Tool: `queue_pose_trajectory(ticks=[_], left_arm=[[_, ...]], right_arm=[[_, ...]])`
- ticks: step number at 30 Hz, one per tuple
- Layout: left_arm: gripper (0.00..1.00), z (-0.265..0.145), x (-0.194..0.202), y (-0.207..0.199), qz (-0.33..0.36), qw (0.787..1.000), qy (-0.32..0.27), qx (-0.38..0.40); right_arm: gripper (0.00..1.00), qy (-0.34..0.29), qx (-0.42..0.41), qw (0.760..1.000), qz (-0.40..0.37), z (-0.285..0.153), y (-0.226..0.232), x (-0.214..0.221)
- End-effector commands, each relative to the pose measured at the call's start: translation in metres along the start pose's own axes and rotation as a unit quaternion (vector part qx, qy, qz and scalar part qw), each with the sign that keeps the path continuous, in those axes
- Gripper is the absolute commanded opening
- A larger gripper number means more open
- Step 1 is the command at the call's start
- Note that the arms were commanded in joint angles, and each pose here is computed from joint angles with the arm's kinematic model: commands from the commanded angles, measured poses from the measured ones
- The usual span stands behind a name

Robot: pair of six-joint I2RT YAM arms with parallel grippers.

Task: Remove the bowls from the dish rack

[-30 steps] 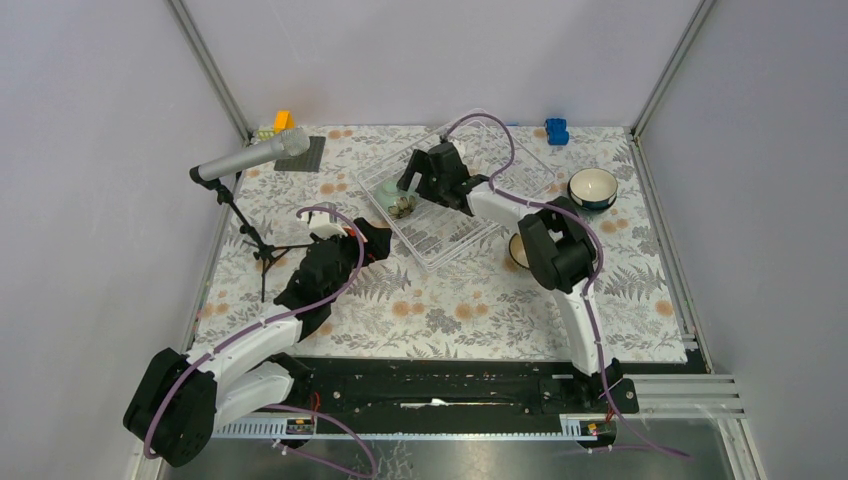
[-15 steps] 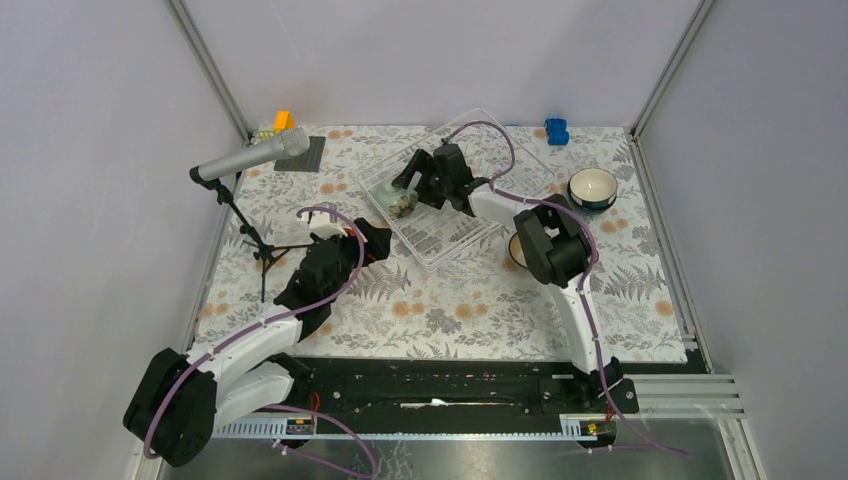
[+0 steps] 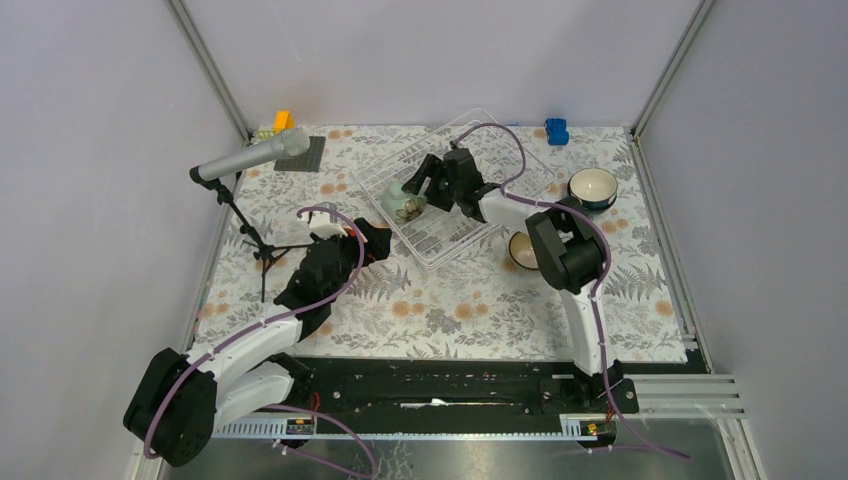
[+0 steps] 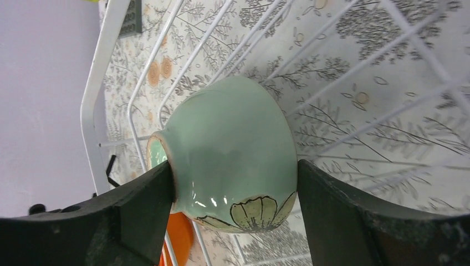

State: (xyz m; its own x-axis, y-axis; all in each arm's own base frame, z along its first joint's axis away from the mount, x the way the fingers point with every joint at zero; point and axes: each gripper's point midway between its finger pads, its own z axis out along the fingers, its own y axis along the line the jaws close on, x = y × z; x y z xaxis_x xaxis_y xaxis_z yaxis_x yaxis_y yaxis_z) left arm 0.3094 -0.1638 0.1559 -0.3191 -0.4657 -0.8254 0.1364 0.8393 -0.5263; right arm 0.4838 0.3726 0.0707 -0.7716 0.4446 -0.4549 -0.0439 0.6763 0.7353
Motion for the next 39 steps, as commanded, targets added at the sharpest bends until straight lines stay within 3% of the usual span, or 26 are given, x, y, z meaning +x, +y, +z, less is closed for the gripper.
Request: queue_pose_trajectory(ticks=[1,11,20,29,39], left_arm=[[0.96,0.002,-0.013,-0.012,0.001,1.000,-0.019,0.018],[0.96,0.001,-0.015,-0.012,0.004,1.000,-0.022,0.018],[0.96,0.002,-0.015,-0.012,0.006,1.000,-0.021,0.017],[0.96,0.003,-0.015,-0.012,0.008,1.000,-0.021,0.016],[0.96,0.003,-0.015,-0.010,0.006,1.000,-0.023,0.012]], right_arm=[[0.73,-0.080,-0.017,0.994,-0.066,-0.044,0.042,-0.047],[0.68,-0.155,0.094,0.956,-0.229,-0.095,0.031,-0.079],[0.68,-0.209,0.231,0.881,-0.356,-0.128,0.026,-0.090],[0.71,-0.198,0.320,0.808,-0.454,-0.119,0.021,-0.078],[0.87,-0.127,0.313,0.805,-0.488,-0.097,0.000,-0.051]])
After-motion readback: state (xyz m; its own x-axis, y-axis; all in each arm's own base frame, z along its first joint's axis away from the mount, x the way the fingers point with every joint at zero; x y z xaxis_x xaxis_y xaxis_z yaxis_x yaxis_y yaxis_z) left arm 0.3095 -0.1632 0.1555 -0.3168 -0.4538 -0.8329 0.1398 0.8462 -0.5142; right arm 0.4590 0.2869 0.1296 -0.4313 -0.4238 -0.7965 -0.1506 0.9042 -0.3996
